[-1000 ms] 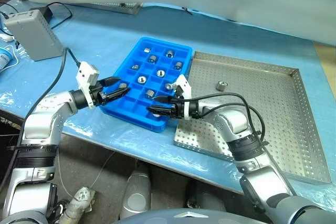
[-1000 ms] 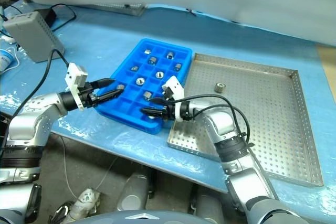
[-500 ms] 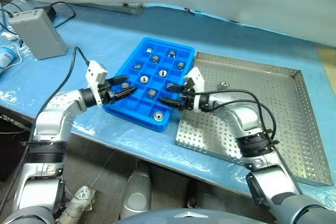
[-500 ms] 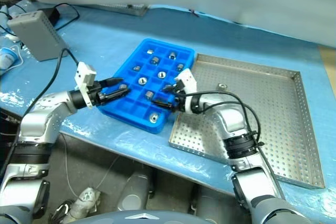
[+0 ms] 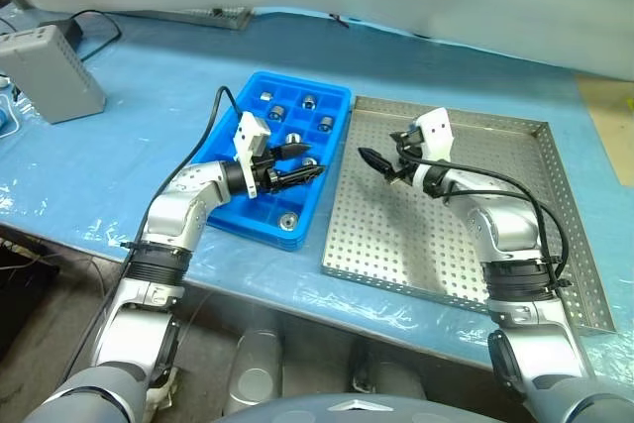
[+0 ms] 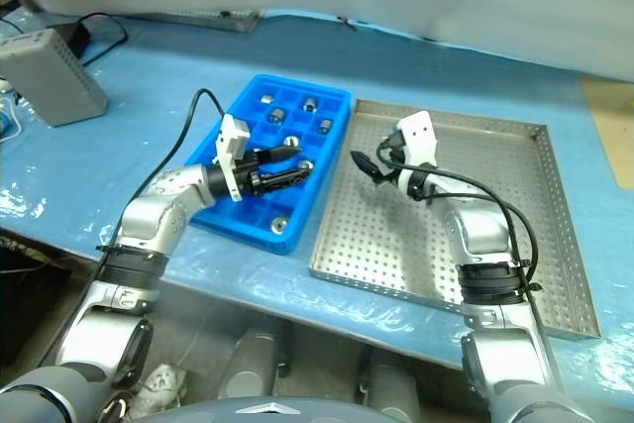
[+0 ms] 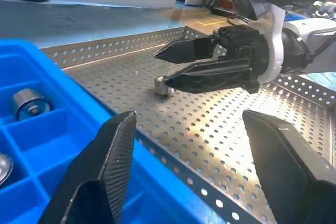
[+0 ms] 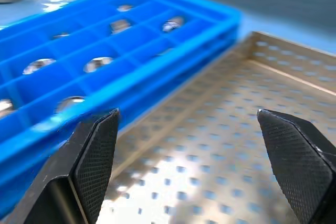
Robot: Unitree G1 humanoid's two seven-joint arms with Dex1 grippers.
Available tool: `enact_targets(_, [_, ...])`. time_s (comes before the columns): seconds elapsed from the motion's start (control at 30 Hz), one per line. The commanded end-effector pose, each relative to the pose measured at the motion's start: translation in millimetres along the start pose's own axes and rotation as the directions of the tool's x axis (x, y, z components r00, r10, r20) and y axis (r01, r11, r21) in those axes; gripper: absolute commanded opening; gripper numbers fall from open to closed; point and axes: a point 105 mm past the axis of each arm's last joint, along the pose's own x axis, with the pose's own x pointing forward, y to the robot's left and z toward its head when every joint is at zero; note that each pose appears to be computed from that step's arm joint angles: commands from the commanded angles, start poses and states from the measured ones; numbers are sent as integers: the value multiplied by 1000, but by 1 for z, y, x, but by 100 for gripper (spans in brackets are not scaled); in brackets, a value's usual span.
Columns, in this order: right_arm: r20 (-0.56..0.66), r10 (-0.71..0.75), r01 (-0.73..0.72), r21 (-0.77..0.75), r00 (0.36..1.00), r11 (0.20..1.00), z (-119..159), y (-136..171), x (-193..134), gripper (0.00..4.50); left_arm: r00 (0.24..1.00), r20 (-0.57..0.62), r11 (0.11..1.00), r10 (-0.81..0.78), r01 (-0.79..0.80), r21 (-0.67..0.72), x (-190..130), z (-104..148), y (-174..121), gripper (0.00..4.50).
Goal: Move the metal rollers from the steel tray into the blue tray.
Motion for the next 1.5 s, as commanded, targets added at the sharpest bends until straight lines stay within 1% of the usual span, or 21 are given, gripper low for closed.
enact_targets(0.03, [47, -93, 95, -28, 995, 995, 12, -21, -1, 437, 1000, 14, 999, -20, 19, 40, 2, 6, -1, 341])
enact_targets(0.17, [26, -176, 177, -33, 984, 984, 2, -41, 4, 437, 1000, 19, 999, -5, 4, 44, 1, 6, 2, 341])
enact_targets(0.37, [34, -221, 221, 2, 975, 975, 2, -53, 16, 437, 998, 27, 996, 62, -64, 69, 5, 7, 11, 341])
enact_targets(0.63, [-28, -219, 220, 27, 975, 975, -23, -53, 21, 437, 999, 41, 998, 26, -28, 58, 12, 5, 3, 341])
enact_targets(0.83, [-15, -204, 205, 41, 979, 978, -21, -53, 14, 437, 999, 32, 998, 20, -22, 66, 15, 4, 2, 341])
enact_targets(1.03, [-47, -166, 169, 62, 985, 984, -37, -40, 16, 437, 999, 32, 998, 8, -10, 67, 19, 4, 1, 341])
enact_targets(1.17, [-52, -156, 159, 69, 986, 985, -41, -33, 17, 437, 1000, 31, 997, 0, -2, 71, 20, 6, 0, 341])
enact_targets(1.3, [-49, -160, 163, 69, 986, 984, -41, -33, 17, 437, 1000, 25, 997, 3, -5, 75, 18, 5, 1, 341])
enact_targets(1.4, [-41, -165, 168, 64, 985, 984, -39, -36, 16, 376, 1000, 22, 997, 5, -7, 75, 17, 5, 2, 341])
enact_targets(1.5, [-37, -167, 169, 57, 985, 984, -38, -36, 16, 271, 1000, 20, 997, 6, -7, 75, 16, 5, 2, 341])
